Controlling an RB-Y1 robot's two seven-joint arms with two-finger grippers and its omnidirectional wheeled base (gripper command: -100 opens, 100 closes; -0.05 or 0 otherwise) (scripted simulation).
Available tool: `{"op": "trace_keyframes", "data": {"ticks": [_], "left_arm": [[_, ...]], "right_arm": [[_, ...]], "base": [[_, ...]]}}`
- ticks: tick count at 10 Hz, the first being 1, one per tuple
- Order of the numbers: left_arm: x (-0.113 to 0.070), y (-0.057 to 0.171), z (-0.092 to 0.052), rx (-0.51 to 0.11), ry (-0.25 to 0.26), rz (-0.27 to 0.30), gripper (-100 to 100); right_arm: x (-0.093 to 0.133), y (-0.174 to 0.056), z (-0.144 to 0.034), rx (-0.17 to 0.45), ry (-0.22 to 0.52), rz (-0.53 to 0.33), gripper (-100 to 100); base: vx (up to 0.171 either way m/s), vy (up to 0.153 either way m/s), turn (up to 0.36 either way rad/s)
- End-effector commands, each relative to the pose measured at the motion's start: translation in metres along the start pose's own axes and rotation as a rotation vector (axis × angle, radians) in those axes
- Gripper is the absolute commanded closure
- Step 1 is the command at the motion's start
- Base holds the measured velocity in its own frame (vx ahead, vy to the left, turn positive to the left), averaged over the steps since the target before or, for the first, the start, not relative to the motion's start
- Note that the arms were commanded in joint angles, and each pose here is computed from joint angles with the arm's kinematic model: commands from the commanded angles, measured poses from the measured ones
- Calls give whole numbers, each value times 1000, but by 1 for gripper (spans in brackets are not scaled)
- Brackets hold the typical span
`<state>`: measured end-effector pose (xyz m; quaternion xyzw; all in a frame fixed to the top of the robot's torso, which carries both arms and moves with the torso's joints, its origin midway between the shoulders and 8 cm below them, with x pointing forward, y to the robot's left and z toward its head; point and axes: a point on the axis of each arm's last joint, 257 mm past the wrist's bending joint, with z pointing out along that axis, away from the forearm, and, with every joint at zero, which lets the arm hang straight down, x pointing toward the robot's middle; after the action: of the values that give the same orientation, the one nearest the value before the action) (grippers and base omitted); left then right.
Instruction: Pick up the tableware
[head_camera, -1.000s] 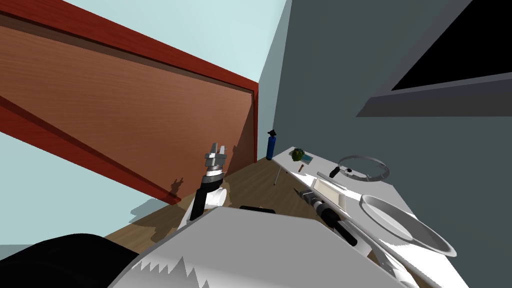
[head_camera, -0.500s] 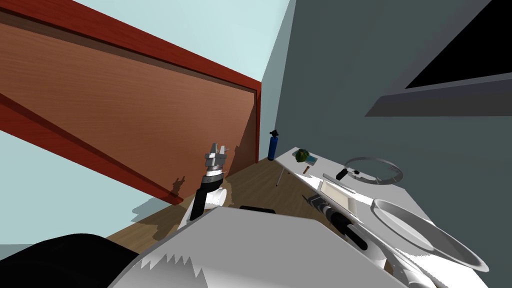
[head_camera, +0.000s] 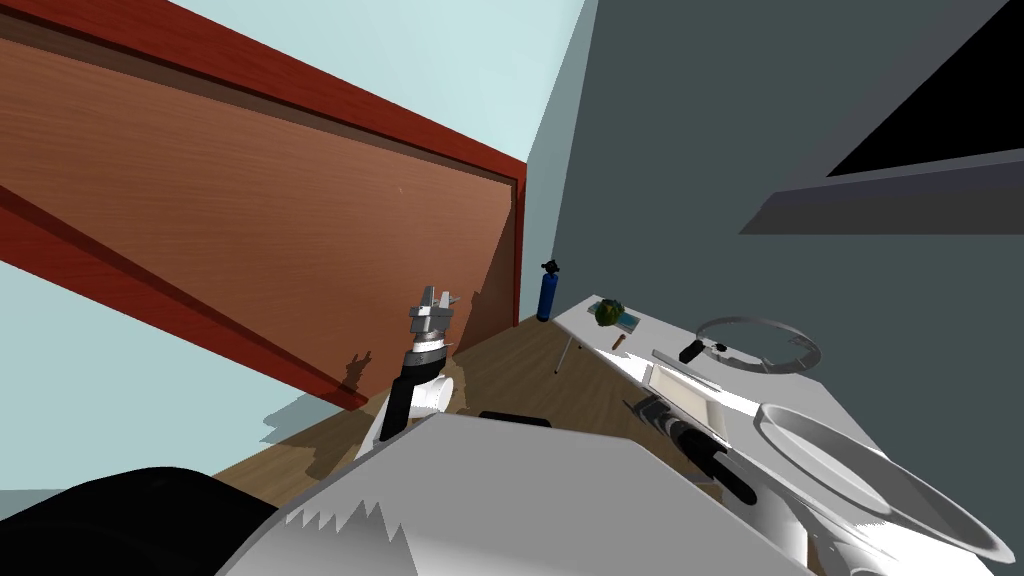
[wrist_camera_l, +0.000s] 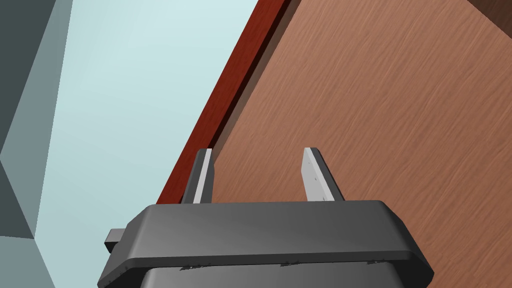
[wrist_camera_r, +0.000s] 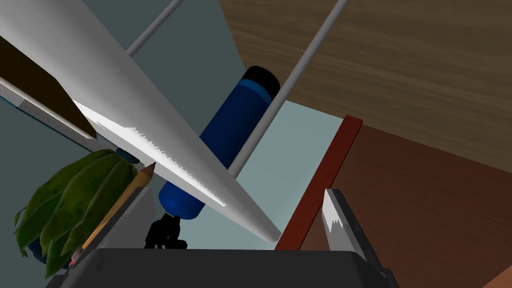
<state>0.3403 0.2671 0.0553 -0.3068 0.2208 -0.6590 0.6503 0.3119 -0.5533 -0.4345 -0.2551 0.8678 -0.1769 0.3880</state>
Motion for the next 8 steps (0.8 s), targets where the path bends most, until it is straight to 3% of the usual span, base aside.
{"op": "trace_keyframes", "data": {"ticks": [1, 4, 6, 8], "left_arm": [[0, 0, 0, 0, 0, 0, 0], [0, 0, 0, 0, 0, 0, 0], [0, 0, 0, 0, 0, 0, 0], [0, 0, 0, 0, 0, 0, 0]], "right_arm": [[10, -8, 2, 11, 26, -24, -100], [50, -53, -8, 66, 149, -147, -100], [50, -53, -8, 66, 149, -147, -100], [70, -81, -16, 99, 218, -212, -100]], "base": [[8, 23, 1], [7, 37, 6], [4, 20, -2], [4, 16, 4]]}}
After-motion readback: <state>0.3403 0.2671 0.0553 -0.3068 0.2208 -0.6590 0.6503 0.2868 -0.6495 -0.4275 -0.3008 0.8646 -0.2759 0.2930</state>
